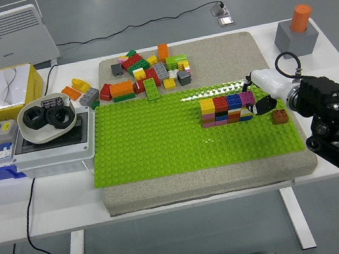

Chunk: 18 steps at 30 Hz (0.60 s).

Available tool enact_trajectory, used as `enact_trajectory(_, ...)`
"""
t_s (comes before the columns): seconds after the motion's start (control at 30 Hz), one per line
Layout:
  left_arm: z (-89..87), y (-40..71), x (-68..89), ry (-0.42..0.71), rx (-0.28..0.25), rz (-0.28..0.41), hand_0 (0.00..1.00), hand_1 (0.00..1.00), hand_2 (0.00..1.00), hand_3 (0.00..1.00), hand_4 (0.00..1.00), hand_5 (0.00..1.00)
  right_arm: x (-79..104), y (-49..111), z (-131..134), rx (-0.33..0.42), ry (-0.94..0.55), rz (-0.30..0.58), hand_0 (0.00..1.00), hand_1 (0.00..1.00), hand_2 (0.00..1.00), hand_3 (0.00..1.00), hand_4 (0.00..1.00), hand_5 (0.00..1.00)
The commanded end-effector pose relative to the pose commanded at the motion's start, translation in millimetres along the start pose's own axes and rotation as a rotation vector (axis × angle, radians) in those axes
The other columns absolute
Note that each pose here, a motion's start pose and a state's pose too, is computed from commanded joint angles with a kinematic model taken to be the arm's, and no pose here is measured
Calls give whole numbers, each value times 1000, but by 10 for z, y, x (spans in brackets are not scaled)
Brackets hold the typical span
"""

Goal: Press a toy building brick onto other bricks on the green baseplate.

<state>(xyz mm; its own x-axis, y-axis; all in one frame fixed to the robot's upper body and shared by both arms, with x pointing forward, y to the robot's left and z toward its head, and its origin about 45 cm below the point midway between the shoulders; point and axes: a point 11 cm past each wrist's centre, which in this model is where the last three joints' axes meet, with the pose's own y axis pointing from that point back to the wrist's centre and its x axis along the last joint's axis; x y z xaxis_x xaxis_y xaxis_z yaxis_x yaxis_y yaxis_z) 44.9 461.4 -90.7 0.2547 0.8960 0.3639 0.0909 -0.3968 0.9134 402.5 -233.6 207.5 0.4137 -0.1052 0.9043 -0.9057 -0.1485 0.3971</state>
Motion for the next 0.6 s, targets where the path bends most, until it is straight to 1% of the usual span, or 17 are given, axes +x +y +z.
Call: enact_trajectory(0.6,-2,0,-4,0,0,-1,772,699,615,479,536,560,-9,-5,3,1,-10,-4,777,772,798,664,642,164)
